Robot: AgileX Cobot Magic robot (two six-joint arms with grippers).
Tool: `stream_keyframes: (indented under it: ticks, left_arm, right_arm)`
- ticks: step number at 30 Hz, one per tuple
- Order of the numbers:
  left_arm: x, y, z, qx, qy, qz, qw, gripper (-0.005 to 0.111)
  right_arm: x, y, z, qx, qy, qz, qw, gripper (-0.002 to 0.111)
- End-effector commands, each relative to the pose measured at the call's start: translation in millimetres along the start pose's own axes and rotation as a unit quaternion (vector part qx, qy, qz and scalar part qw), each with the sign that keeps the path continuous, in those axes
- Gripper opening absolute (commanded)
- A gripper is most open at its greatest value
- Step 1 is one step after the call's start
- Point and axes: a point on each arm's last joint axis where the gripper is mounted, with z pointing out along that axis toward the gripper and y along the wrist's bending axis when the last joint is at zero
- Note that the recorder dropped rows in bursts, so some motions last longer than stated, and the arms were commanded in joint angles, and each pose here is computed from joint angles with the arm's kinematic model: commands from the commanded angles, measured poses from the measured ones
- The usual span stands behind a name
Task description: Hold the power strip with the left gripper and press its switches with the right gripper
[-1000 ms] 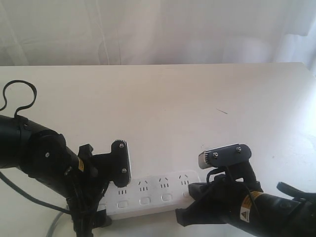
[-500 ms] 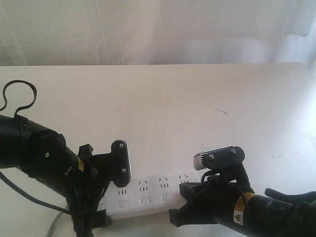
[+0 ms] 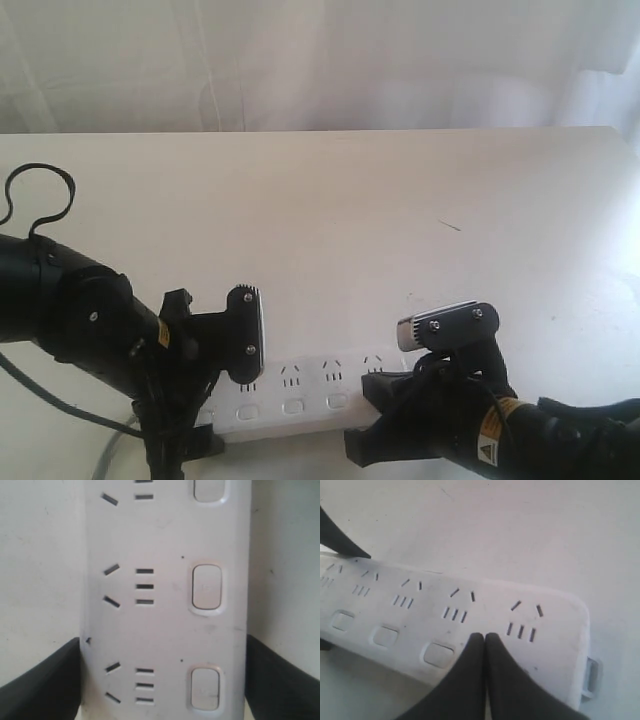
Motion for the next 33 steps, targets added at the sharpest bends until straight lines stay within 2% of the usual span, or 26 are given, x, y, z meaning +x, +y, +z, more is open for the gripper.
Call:
stream_keyframes:
  ticks: [1, 5, 10, 16, 18, 24, 28, 30, 31, 33]
  left_arm:
    - [16, -10.5, 16, 0.028, 0.049, 0.116, 0.992, 0.000]
    - [16, -10.3, 16, 0.028, 0.048, 0.125, 0.991, 0.000]
    - [16, -9.8, 16, 0.024, 0.046, 0.127, 0.991, 0.000]
    - [12, -6.3, 16, 0.003, 0.029, 0.128, 0.991, 0.000]
    - [11, -4.8, 16, -0.006, 0.022, 0.128, 0.992, 0.000]
    - [10, -4.2, 16, -0.010, 0.019, 0.127, 0.992, 0.000]
    - [7, -2.9, 16, -0.019, 0.005, 0.097, 0.995, 0.000]
    - [7, -2.4, 16, -0.022, 0.002, 0.078, 0.997, 0.008]
    - [7, -2.4, 16, -0.022, 0.002, 0.071, 0.997, 0.016]
    - [8, -3.3, 16, -0.017, 0.006, 0.061, 0.998, 0.041]
  right_arm:
    - [-13, 9, -9, -0.037, -0.046, -0.060, 0.996, 0.000]
    - [-44, 22, -29, -0.071, -0.166, -0.112, 0.977, 0.000]
    - [-72, 33, -60, -0.077, -0.271, -0.173, 0.944, 0.000]
    - [-97, 42, -102, -0.042, -0.380, -0.278, 0.881, 0.000]
    - [-103, 40, -116, -0.018, -0.410, -0.276, 0.869, 0.000]
    - [-116, 23, -147, 0.067, -0.458, -0.185, 0.867, 0.000]
    - [-116, 22, -158, 0.083, -0.458, -0.197, 0.863, 0.000]
    - [-115, 22, -161, 0.080, -0.453, -0.196, 0.866, 0.000]
    - [-115, 23, -161, 0.079, -0.449, -0.197, 0.868, 0.000]
    - [-113, 22, -160, 0.077, -0.440, -0.196, 0.873, 0.000]
